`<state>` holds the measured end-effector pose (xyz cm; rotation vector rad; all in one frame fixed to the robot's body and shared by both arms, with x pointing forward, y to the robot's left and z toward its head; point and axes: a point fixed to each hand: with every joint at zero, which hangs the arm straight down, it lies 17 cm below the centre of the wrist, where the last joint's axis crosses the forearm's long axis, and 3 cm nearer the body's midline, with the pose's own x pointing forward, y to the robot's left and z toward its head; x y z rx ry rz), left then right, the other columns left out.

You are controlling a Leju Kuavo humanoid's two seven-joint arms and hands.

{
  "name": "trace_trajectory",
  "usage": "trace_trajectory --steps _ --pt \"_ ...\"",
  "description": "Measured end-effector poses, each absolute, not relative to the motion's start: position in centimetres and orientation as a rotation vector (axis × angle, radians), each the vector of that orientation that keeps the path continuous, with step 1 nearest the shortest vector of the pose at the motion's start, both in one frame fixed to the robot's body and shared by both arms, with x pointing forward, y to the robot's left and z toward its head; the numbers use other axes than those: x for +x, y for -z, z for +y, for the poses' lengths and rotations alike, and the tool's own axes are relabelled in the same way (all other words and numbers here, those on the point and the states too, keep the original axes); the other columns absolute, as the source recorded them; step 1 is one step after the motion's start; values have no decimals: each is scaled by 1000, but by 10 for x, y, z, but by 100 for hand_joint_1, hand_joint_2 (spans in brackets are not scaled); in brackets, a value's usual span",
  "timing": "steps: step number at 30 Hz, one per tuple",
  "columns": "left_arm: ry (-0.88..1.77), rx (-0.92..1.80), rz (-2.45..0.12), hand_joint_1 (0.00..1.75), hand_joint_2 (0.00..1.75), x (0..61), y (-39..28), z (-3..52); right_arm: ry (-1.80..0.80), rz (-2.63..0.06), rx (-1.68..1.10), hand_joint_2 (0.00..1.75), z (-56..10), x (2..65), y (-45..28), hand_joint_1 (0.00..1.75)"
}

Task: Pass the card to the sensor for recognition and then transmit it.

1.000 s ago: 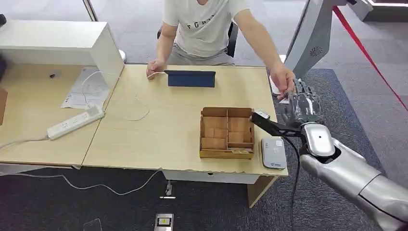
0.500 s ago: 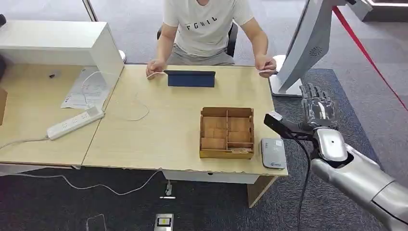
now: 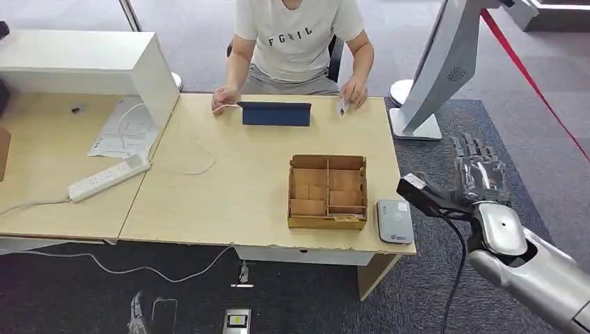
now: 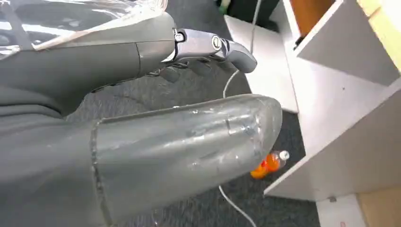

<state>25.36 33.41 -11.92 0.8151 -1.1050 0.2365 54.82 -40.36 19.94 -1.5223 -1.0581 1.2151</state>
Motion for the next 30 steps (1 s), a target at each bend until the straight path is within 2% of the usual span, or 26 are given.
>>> trace_trajectory --steps 10,12,14,30 --pt "-329 820 -1067 0 0 244 124 342 -1213 -1072 -1517 0 -402 545 -201 0" --pt "-633 725 -980 0 0 222 145 349 -1169 -1128 -1497 0 -400 541 -204 0" --pt "-740 544 -1003 0 0 223 158 333 -1138 -1171 -1470 0 -400 526 -198 0" --pt "-677 639 -958 0 0 207 161 341 -1071 -1263 -1434 0 -397 485 -189 0"
